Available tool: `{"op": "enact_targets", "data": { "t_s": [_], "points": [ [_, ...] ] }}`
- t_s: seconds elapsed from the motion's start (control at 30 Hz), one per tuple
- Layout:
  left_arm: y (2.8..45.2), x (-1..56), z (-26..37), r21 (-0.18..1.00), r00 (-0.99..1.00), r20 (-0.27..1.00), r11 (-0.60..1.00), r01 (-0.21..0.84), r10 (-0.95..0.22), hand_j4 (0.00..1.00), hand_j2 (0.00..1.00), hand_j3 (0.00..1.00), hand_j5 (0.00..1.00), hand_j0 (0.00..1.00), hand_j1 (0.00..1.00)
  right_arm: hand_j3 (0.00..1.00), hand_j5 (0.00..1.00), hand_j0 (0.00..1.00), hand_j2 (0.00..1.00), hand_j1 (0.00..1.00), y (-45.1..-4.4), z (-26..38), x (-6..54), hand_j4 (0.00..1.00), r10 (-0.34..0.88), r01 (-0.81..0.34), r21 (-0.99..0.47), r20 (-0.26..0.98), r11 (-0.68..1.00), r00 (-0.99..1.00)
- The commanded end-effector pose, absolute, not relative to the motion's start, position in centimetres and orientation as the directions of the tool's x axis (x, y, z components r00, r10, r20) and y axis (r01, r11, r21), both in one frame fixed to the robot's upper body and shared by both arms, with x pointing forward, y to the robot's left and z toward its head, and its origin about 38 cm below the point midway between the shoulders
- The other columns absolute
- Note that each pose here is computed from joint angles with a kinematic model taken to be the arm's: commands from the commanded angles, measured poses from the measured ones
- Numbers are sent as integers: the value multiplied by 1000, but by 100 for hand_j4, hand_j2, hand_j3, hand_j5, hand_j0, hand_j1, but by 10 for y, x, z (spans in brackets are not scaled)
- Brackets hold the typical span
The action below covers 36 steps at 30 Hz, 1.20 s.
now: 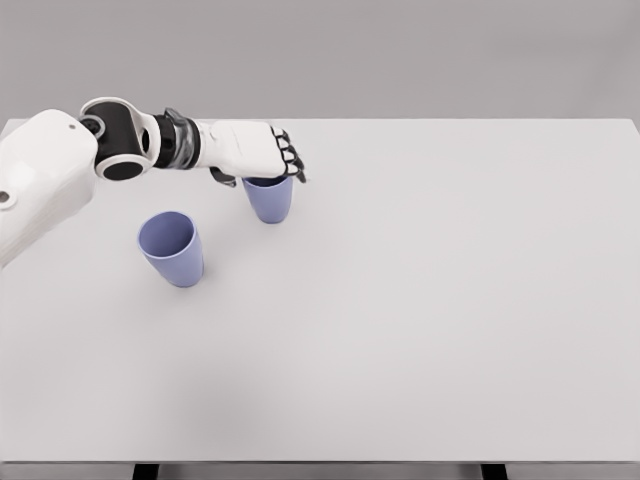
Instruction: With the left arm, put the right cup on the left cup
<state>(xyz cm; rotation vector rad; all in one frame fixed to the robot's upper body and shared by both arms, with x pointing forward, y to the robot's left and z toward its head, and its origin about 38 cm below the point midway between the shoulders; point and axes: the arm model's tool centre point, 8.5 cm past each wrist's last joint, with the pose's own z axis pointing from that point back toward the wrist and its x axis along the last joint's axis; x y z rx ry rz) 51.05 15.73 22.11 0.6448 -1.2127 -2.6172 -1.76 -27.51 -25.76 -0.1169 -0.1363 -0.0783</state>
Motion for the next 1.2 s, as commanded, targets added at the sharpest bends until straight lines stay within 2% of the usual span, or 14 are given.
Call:
{"op": "enact_targets", "data": {
  "t_s": [0.0, 0.2, 0.57, 0.8, 1.17],
  "points": [
    [159, 511, 220, 747, -888, -307, -665, -2, -342, 79, 79, 79, 79, 79, 79, 100, 100, 100, 100, 100, -275, -258, -18, 100, -70, 86, -111, 140, 990, 988],
    [157, 509, 221, 749, -890, -308, -663, -9, -336, 73, 73, 73, 73, 73, 73, 100, 100, 100, 100, 100, -275, -258, -18, 100, -70, 85, -109, 140, 990, 988],
    [164, 513, 237, 779, -879, -302, -626, -4, -370, 72, 72, 72, 72, 72, 72, 100, 100, 100, 100, 100, -275, -258, -18, 100, -70, 86, -111, 140, 990, 988],
    [200, 521, 264, 827, -837, -293, -562, 21, -462, 73, 73, 73, 73, 73, 73, 100, 100, 100, 100, 100, -275, -258, -18, 100, -71, 87, -111, 140, 990, 988],
    [237, 523, 285, 863, -792, -282, -505, 39, -542, 73, 73, 73, 73, 73, 73, 100, 100, 100, 100, 100, -275, -258, -18, 100, -71, 87, -109, 140, 990, 988]
  ]
}}
